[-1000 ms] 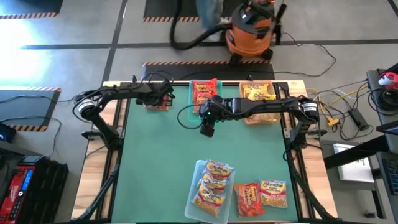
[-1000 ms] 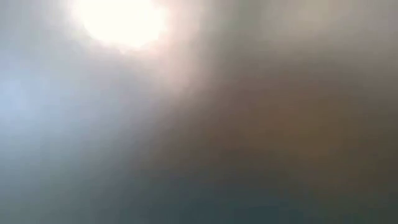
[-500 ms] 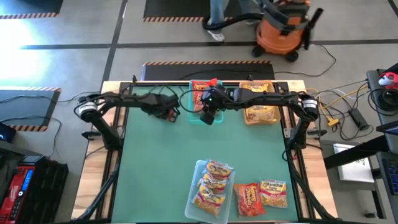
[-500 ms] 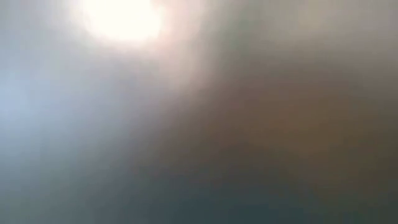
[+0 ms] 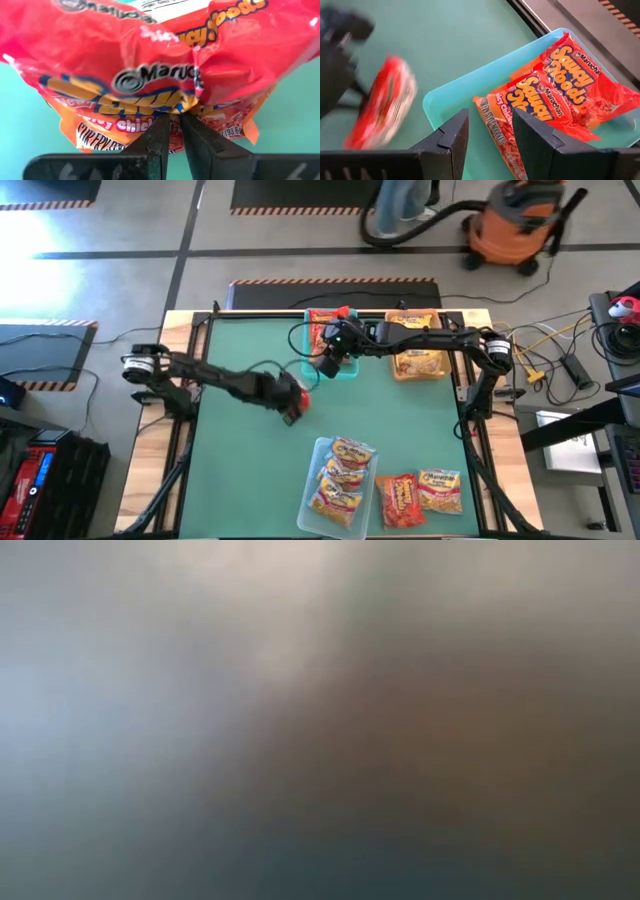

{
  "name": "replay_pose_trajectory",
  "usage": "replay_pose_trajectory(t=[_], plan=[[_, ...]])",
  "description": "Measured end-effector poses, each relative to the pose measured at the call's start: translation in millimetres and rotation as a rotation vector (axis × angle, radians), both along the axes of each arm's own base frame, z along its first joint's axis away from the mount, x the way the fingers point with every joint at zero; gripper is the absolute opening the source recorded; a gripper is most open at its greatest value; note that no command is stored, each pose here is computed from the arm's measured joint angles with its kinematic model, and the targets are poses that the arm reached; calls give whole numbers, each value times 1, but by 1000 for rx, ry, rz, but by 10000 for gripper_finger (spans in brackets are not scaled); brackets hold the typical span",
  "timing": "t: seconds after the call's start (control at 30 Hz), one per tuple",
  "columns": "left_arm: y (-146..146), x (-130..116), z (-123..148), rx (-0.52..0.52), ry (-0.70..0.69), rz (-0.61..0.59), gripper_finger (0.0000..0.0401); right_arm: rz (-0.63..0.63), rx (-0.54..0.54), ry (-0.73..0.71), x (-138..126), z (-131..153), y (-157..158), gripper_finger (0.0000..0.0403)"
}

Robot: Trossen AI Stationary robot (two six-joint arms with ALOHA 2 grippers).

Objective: Sort Maruchan noodles
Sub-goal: Put the red noodle pack into the green bin

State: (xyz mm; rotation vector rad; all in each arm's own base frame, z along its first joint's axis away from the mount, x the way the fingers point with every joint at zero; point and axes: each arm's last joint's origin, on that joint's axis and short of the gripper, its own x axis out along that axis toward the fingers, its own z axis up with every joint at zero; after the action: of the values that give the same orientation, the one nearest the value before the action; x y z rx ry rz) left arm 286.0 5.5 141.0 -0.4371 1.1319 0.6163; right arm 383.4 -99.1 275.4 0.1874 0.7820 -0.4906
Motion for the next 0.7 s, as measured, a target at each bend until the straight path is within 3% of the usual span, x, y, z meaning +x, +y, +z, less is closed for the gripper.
replay_pose_trajectory(t=[0.17,0.33,0.7], plan=[[-31,13,3,-26,-150,-104,36,-13,41,-18,1,0,2,139],[-33,18,8,9,-247,-26,36,63,179,-48,3,-2,12,139],[-45,16,10,3,-264,-33,36,103,381,-65,5,-30,47,139]])
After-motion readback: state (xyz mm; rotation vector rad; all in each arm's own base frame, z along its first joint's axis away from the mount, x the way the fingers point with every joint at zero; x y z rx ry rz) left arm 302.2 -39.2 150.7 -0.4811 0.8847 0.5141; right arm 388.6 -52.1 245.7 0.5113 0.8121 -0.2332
